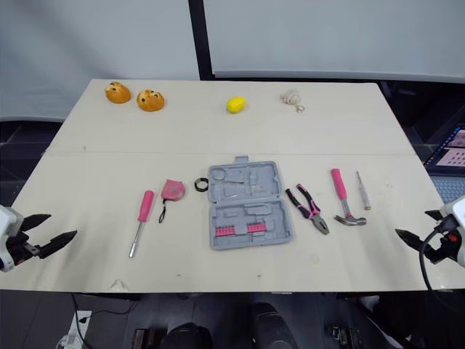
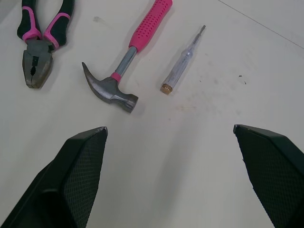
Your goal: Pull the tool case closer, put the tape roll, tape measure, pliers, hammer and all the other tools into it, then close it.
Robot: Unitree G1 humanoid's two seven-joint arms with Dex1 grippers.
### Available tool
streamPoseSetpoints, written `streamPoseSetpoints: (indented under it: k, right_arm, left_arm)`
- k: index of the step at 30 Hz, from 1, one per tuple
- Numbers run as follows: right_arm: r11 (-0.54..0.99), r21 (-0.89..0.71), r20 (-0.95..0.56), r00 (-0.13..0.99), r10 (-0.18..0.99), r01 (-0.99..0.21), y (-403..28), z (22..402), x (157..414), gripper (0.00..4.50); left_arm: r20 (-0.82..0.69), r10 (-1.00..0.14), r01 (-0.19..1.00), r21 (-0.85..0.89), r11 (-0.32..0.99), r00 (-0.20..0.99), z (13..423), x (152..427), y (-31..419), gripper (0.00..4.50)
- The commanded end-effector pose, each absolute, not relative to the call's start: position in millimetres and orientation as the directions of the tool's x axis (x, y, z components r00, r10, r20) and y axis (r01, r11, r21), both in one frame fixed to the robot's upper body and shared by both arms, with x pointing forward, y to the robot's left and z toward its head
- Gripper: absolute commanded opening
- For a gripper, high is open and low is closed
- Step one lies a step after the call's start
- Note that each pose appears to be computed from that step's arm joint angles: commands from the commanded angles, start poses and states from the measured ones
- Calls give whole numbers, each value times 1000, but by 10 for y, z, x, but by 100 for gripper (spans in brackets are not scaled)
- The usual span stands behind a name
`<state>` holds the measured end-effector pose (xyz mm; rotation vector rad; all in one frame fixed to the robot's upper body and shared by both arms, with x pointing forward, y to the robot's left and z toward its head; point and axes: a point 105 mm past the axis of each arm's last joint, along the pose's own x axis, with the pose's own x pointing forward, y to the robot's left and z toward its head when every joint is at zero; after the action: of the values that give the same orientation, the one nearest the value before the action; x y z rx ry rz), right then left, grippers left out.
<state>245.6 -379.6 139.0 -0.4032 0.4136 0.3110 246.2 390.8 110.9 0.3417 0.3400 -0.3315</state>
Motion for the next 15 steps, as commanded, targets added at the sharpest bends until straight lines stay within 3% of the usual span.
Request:
streamPoseSetpoints:
  k: [1,15]
  right_arm:
    - [873,-348,-402,896,189,-341,-3849,1554,2480,450]
    - [869,-368,-403,899,172,-331,-3886,1568,2504,450]
  left_arm:
    - [-358,-248,360,291,886,900,1196,2468,3948,445]
    - [-371,-240,354,280,892,897,1121,2438,3958,445]
